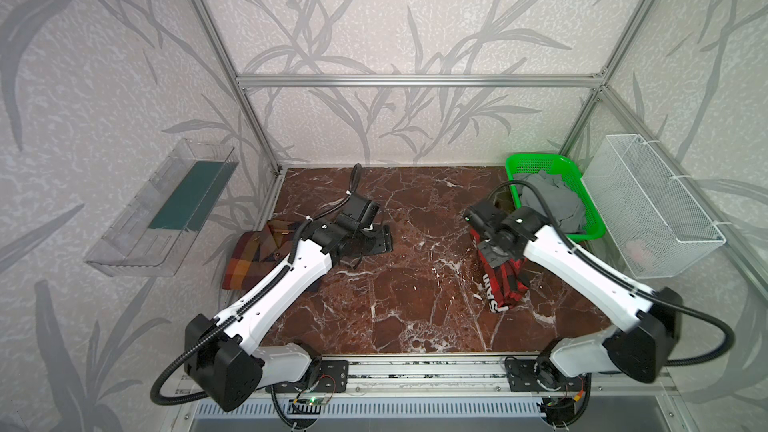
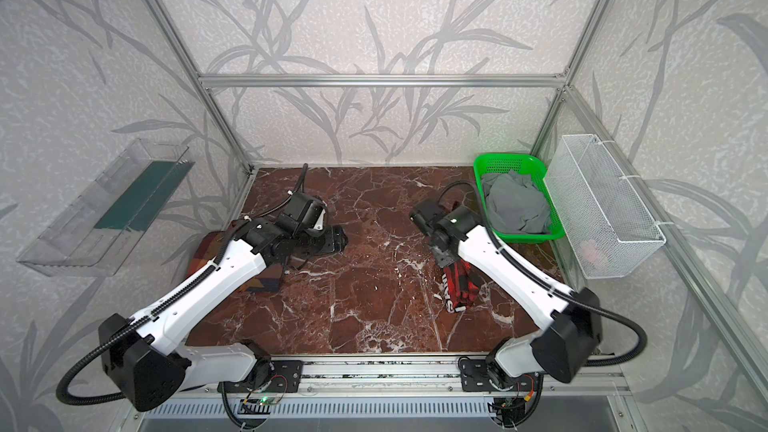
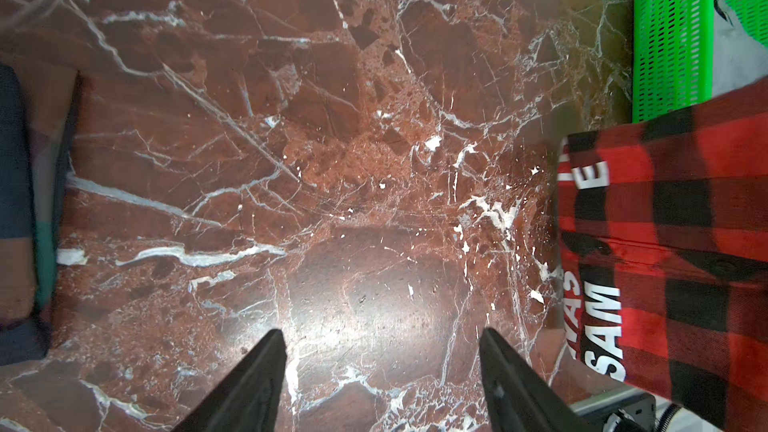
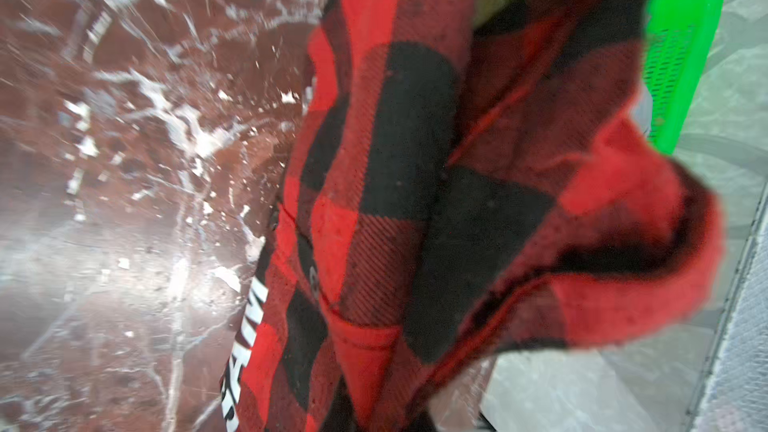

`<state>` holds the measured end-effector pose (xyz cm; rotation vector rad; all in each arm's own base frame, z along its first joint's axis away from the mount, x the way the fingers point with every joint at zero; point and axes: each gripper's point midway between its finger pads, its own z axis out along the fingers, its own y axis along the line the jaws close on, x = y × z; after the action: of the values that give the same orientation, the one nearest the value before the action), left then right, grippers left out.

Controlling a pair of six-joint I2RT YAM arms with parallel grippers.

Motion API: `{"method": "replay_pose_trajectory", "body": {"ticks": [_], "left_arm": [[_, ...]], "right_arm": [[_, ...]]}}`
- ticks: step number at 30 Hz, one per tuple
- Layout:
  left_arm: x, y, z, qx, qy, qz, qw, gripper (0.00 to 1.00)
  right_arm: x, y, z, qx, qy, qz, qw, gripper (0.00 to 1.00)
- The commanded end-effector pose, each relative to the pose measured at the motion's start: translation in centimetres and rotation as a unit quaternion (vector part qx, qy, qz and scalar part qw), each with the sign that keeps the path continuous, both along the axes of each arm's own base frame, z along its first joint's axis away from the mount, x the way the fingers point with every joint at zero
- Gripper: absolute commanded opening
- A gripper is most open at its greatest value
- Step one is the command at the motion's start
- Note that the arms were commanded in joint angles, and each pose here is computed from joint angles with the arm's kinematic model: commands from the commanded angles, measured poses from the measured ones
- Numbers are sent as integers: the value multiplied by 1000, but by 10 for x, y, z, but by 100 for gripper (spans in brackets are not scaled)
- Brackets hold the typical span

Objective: Fold and stack the long sleeve shirts

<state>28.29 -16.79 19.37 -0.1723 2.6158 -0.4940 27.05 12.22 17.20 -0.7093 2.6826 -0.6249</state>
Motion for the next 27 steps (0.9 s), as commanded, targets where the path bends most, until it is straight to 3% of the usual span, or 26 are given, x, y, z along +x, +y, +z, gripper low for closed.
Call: {"method": "replay_pose_trajectory", "body": {"ticks": [1,7,13,15,20,27], "left_arm": [[-5,4,13,-47,-21,5,999,74],[-21,44,22,-50,-68,62,995,74],[-43,79,17,-24,-81,110,990,74],[-49,87,12,-17,-77,124,989,75],[-58,104,4,-4,-71,159,985,75],[-62,111,-10,6,-44,180,983,76]], "right_arm": [[-1,19,0,-84,-1,17,996,0],[-9,121,-47,-82,27,79,993,0],[-51,206,-98,-16,78,125,989,0],[-59,221,-106,4,89,122,989,8],[-84,265,-104,111,126,133,977,40],[-113,293,-53,257,156,157,941,61]]}}
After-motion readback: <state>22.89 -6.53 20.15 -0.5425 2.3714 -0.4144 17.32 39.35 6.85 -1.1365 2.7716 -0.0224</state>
